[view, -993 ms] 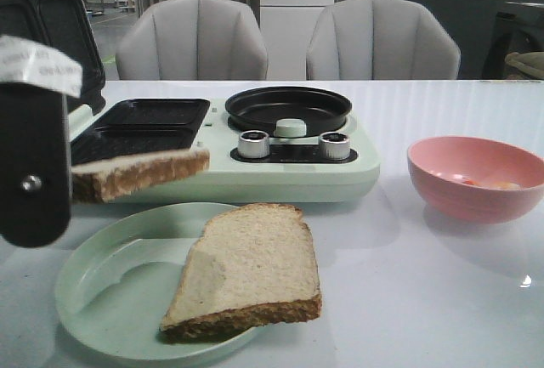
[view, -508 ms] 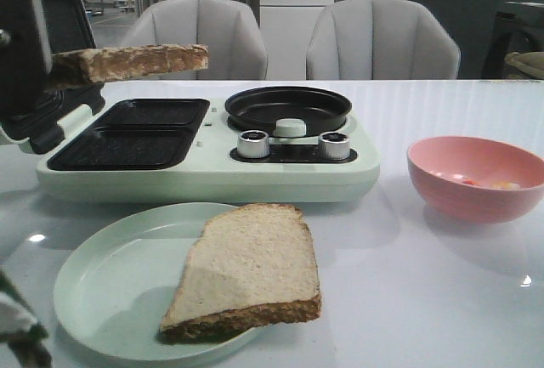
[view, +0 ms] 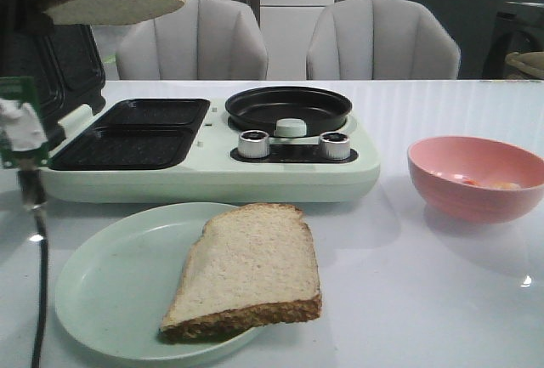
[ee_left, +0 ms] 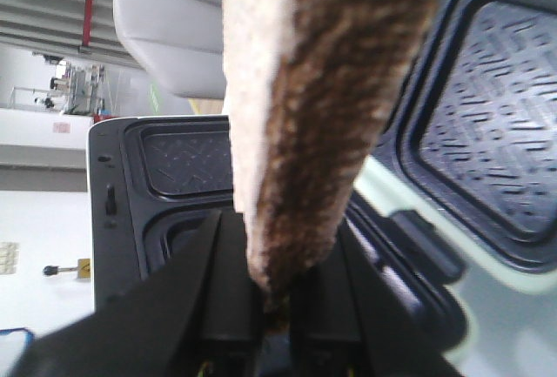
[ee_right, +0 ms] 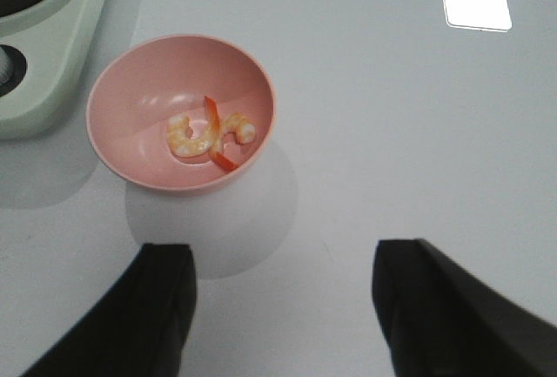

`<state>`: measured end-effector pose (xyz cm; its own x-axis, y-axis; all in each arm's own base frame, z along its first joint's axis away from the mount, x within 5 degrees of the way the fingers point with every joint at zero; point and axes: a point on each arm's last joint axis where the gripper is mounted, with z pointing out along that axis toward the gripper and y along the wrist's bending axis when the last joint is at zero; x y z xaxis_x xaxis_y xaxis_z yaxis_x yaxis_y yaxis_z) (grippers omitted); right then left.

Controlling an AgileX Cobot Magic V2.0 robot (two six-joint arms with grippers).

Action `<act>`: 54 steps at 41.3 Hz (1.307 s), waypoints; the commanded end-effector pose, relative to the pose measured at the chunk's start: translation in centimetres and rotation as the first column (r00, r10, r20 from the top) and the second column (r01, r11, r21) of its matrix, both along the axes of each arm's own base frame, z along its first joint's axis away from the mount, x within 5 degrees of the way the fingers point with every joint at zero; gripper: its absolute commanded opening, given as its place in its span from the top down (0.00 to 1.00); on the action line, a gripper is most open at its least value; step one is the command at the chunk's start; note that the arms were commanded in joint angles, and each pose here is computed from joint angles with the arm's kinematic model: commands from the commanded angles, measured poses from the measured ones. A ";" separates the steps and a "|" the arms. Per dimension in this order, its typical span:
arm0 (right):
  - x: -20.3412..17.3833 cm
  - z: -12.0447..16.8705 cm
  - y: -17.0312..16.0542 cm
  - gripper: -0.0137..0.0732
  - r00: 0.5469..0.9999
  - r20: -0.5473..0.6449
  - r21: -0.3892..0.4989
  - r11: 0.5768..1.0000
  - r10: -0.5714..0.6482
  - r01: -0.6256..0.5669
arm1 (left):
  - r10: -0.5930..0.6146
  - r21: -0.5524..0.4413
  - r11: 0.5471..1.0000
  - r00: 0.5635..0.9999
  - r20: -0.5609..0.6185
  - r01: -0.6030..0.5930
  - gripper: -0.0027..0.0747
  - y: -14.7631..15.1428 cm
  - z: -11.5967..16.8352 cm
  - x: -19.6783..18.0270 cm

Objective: Make breakfast with bread and shrimp
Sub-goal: 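Lift the bread slice and lower it onto the sandwich maker plate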

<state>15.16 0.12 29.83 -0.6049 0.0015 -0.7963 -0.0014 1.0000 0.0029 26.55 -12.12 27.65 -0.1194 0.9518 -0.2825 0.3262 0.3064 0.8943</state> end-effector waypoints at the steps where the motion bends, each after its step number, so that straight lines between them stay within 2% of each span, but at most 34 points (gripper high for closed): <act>1: 0.5 1.6 -0.1 0.21 0.995 0.099 -0.010 1.000 0.000 0.001 | 0.006 0.064 0.998 0.998 0.060 -0.010 0.84 -0.4 1.5 2.2; 15: 0.5 1.6 -0.1 0.21 0.995 0.099 -0.010 1.000 0.000 0.001 | 0.049 0.149 0.988 0.999 0.010 -0.050 0.84 -1.8 -1.2 9.3; 29: 0.5 1.6 -0.1 0.21 0.995 0.099 -0.010 1.000 0.000 0.001 | 0.079 0.144 0.987 0.997 0.002 -0.079 0.84 -1.7 -2.9 14.1; 42: 0.5 1.6 -0.1 0.21 0.995 0.099 -0.010 1.000 0.000 0.001 | 0.102 0.147 0.984 0.994 -0.033 -0.096 0.84 -0.5 -4.7 15.9; 54: 0.5 1.6 -0.1 0.21 0.995 0.099 -0.010 1.000 0.000 0.001 | 0.088 0.144 0.986 0.995 -0.044 -0.081 0.83 -0.7 -5.0 15.9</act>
<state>15.15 0.12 29.81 -0.6062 0.0015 -0.7953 -0.0014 1.0000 0.0029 42.35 -13.02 18.97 -0.2128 0.9709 -0.1099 0.4442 0.1963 0.8742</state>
